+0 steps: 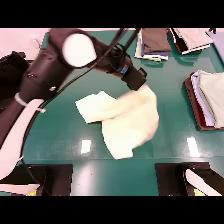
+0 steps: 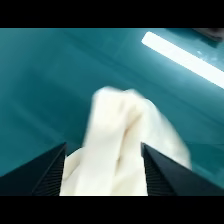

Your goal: Fold the shirts.

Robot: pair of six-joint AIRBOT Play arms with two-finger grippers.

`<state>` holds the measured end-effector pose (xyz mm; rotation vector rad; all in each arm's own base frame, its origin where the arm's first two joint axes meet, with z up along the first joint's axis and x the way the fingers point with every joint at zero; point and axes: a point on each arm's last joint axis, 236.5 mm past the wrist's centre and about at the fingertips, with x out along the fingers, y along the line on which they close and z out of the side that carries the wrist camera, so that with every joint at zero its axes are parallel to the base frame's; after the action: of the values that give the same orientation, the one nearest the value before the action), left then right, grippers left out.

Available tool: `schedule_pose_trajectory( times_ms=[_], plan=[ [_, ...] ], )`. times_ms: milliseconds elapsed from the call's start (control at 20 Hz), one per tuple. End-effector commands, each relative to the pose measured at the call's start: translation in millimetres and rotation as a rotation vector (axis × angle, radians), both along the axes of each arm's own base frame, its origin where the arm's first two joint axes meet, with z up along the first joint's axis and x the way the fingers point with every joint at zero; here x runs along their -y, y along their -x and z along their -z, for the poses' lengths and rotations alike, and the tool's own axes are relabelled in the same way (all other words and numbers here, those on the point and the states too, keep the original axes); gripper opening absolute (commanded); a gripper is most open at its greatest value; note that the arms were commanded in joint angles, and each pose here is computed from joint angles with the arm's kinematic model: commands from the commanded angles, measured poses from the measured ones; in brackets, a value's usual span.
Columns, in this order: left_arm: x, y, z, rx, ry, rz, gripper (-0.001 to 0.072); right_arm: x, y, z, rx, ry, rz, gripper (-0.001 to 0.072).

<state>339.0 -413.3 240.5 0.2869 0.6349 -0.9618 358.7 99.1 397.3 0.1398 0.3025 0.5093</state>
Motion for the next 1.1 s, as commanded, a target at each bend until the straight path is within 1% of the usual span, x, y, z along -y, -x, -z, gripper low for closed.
schedule_pose_trajectory(
  times_ms=[0,200,300,450,550,700,950,1050],
  plan=[
    [-50.3,-45.5,29.6,-0.103,-0.073,-0.157,0.0544,11.3,6.2,-6.7,0.015,0.006,0.032,0.0023],
    [-186.7,-112.3,89.5,-0.338,-0.121,-0.52,0.0544,10.0,12.1,-10.6,0.026,0.01,0.03,0.0022],
    [-232.5,-119.5,132.1,-0.464,-0.128,-0.613,0.0544,9.2,12.3,-5.9,0.009,0.015,0.023,0.0023],
    [-276.1,-110.5,200.6,-0.625,-0.146,-0.707,0.0544,7.2,7.9,9.1,-0.046,0.023,0.002,0.0022],
    [-291.7,-98.3,241.4,-0.684,-0.177,-0.729,0.0544,6.1,4.2,21.6,-0.091,0.029,-0.014,0.0023],
    [-296.7,-82.2,285.6,-0.73,-0.192,-0.745,0.0544,5.2,-3.1,35.9,-0.148,0.017,-0.023,0.0022],
    [-264.6,-75.5,301.3,-0.768,-0.085,-0.678,0.0543,4.8,-10.6,54.6,-0.214,0.019,-0.039,0.0022],
    [-252.4,-69.9,308.4,-0.789,-0.093,-0.652,0.0544,4.2,-10.7,59.9,-0.234,0.023,-0.047,0.0023]
  ],
)
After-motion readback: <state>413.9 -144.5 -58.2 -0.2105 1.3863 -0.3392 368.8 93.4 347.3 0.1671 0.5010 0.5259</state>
